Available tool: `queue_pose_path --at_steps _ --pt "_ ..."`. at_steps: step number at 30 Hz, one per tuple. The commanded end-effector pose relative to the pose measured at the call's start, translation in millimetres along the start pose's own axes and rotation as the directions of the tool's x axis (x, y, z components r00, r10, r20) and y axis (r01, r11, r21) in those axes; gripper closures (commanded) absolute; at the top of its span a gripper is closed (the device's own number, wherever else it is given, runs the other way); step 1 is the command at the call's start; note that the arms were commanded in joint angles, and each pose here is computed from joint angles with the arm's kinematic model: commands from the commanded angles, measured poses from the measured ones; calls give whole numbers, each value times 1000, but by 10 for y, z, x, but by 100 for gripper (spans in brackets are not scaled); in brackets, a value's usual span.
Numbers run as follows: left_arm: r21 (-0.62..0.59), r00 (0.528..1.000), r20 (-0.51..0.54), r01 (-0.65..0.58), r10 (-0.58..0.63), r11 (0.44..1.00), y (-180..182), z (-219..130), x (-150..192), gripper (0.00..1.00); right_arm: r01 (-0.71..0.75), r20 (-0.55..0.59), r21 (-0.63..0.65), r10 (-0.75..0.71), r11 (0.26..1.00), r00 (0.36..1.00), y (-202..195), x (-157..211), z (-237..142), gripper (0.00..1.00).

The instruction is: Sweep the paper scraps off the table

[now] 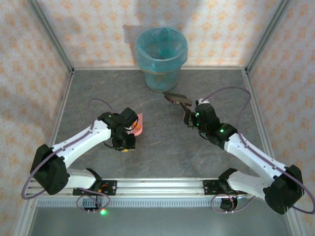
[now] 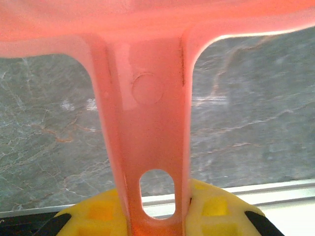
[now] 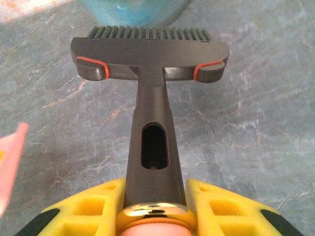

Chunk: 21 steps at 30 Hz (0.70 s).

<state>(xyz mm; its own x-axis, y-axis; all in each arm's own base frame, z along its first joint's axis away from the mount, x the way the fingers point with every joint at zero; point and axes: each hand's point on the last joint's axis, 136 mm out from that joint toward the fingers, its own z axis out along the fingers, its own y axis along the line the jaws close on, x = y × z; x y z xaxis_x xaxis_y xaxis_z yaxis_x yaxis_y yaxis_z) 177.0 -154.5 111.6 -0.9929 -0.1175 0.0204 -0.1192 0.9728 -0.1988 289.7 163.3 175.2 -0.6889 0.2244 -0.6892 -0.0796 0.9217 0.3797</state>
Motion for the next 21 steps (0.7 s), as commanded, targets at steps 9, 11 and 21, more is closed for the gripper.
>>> queue_pose_path --at_steps 9,11,21 --pt "99 980 200 -37 16 994 -544 -1023 -373 100 -197 133 -137 215 971 968 67 -316 24 100" --pt "137 971 238 -59 25 989 -726 -1208 -480 100 -202 141 -149 223 968 965 62 -306 19 100" --pt "194 938 332 -172 100 966 -1556 -1735 -977 100 -216 131 -145 235 966 963 45 -269 64 100"
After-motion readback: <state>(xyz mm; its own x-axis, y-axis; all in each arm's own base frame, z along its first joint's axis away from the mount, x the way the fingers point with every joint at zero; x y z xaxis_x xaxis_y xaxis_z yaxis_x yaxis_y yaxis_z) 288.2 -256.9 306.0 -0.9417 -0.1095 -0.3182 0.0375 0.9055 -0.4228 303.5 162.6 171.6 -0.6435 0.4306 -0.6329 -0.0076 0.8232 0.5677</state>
